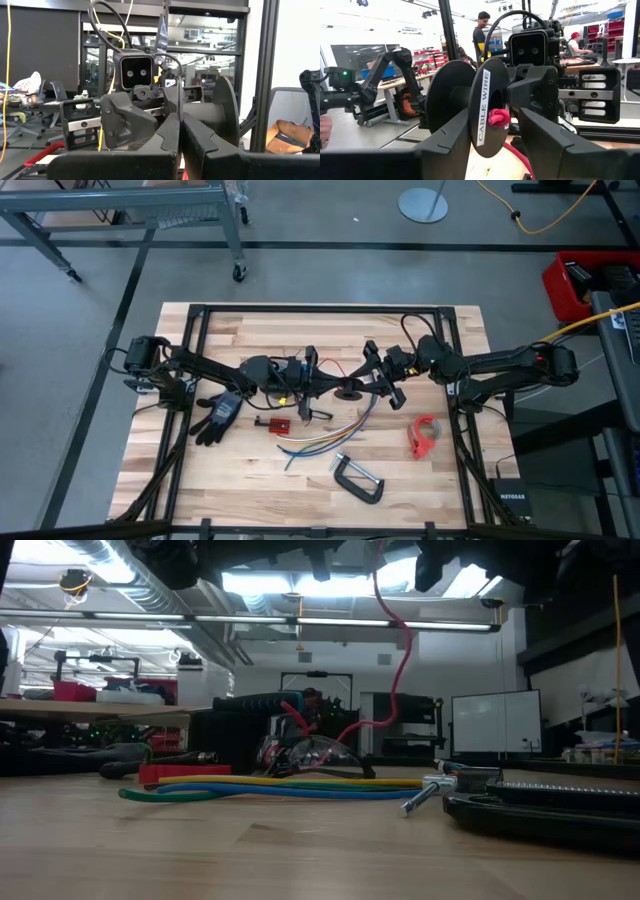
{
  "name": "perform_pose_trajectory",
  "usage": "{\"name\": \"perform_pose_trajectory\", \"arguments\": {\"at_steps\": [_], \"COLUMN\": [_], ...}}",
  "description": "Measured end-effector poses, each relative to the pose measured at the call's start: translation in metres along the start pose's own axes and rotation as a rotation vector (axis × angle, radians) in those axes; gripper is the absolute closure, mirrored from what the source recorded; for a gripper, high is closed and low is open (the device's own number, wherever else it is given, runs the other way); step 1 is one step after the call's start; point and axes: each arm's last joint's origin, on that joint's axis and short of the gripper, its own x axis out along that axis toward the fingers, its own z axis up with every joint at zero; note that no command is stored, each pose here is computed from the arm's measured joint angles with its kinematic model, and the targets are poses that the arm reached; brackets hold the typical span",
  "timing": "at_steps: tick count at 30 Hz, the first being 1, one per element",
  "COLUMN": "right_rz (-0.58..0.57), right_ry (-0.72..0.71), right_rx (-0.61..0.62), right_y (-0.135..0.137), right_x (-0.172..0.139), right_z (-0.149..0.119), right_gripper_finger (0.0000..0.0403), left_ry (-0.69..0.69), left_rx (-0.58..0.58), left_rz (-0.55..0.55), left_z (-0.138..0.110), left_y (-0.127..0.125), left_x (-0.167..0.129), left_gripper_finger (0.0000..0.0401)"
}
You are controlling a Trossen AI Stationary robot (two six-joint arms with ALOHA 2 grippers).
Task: Coil cords
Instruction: Coil the red wire onto the spool
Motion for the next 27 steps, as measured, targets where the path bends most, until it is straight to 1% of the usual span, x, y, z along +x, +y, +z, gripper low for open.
{"name": "perform_pose_trajectory", "arguments": {"at_steps": [4,6,9,14,15,20,23,27], "right_rz": [0.007,0.008,0.013,0.024,0.023,0.023,0.031,0.032], "right_ry": [0.004,0.005,0.004,0.005,0.008,0.01,0.012,0.012], "right_rx": [0.001,0.001,0.0,-0.002,0.001,0.019,0.02,0.021], "right_y": [0.0001,0.0002,0.0004,0.0006,0.0005,0.0004,0.0007,0.0009], "right_x": [0.0,0.0,0.0,-0.0002,-0.0003,-0.0004,-0.0004,-0.0006], "right_z": [-0.0003,-0.0003,-0.0002,-0.0001,-0.0006,-0.0009,-0.001,-0.0007], "right_gripper_finger": [0.0241,0.0256,0.0294,0.0378,0.0387,0.0387,0.0396,0.0396], "left_ry": [-0.001,-0.001,-0.002,-0.007,-0.005,-0.001,0.001,0.002], "left_rx": [0.0,0.0,0.0,0.0,0.001,-0.016,-0.025,-0.028], "left_rz": [0.001,0.001,0.001,0.0,0.0,0.001,0.0,0.0], "left_z": [0.0001,0.0001,0.0002,0.0011,0.0011,0.0009,0.0006,0.0006], "left_y": [0.0,0.0,0.0,-0.0002,-0.0002,-0.0001,-0.0001,-0.0002], "left_x": [0.0,0.0,0.0,-0.0001,-0.0001,-0.0001,-0.0001,-0.0001], "left_gripper_finger": [0.0401,0.0401,0.0401,0.0401,0.0401,0.0401,0.04,0.0383]}}
